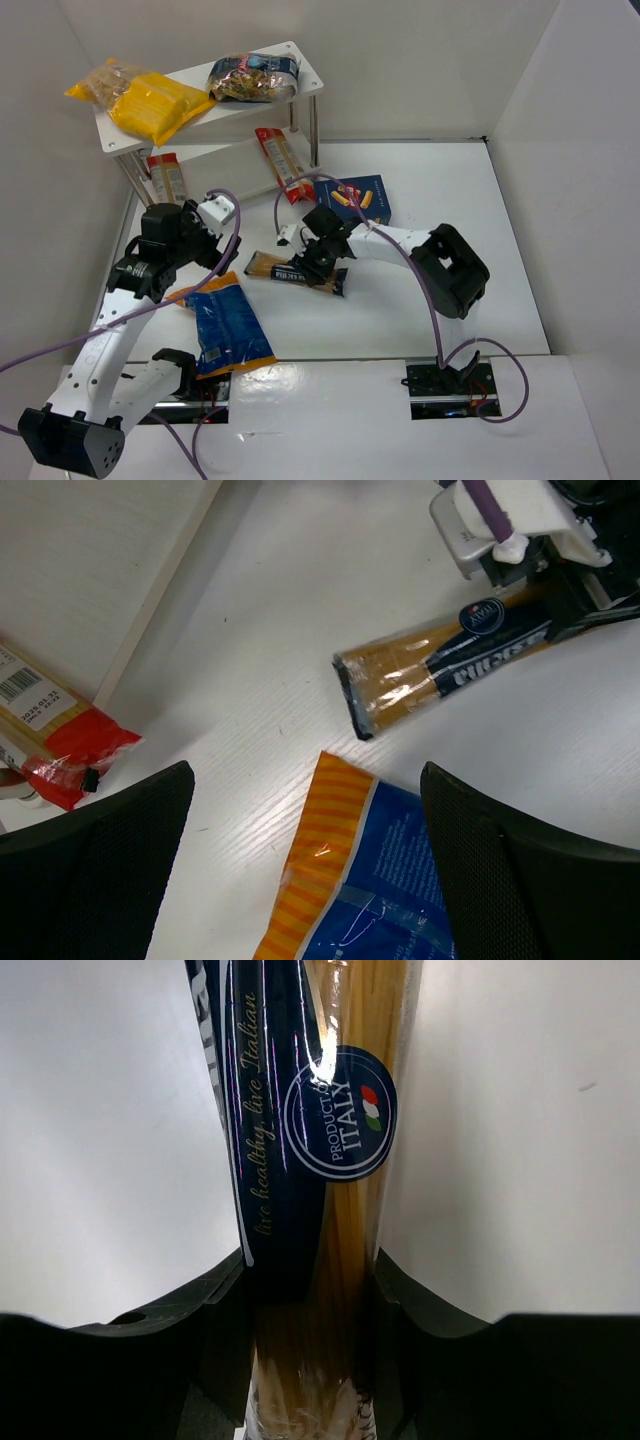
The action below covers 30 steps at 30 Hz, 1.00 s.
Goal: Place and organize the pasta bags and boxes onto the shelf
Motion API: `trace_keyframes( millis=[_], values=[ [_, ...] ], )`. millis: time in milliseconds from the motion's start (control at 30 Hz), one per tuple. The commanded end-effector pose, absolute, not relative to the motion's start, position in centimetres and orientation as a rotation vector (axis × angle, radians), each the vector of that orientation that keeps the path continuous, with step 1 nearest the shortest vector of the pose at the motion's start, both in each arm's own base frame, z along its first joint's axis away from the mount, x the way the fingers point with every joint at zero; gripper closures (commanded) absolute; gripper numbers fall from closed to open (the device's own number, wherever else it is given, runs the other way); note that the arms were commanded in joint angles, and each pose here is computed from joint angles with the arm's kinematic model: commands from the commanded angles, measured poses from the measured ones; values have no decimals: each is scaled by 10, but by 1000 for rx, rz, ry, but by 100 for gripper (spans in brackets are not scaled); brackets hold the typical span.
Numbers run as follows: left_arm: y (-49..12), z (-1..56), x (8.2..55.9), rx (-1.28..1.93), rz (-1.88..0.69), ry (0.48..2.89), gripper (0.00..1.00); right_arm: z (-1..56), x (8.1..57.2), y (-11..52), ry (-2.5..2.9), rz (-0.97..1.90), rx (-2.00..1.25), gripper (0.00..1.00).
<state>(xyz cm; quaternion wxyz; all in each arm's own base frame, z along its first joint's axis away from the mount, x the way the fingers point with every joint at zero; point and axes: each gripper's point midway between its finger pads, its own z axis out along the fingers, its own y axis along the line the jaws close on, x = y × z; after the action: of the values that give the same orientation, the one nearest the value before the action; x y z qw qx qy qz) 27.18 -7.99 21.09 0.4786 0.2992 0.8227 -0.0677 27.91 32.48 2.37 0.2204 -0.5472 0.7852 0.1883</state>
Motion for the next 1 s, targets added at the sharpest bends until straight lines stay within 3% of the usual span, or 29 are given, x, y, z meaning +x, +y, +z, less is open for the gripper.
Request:
trace_keyframes(
  millis=[0,100,400,967],
  values=[
    [-86,214,273,734,-206,1979,1,65,243,322,2152,828,-1587,100],
    [-90,217,271,757,-226,1968,1,84,234,325,2087,989,-1591,100],
    [-102,218,259,908,-287,1918,1,104,239,322,2014,1117,-1553,100],
    [-117,200,250,1121,-341,1882,1,127,273,298,1922,1554,-1339,100]
  ],
)
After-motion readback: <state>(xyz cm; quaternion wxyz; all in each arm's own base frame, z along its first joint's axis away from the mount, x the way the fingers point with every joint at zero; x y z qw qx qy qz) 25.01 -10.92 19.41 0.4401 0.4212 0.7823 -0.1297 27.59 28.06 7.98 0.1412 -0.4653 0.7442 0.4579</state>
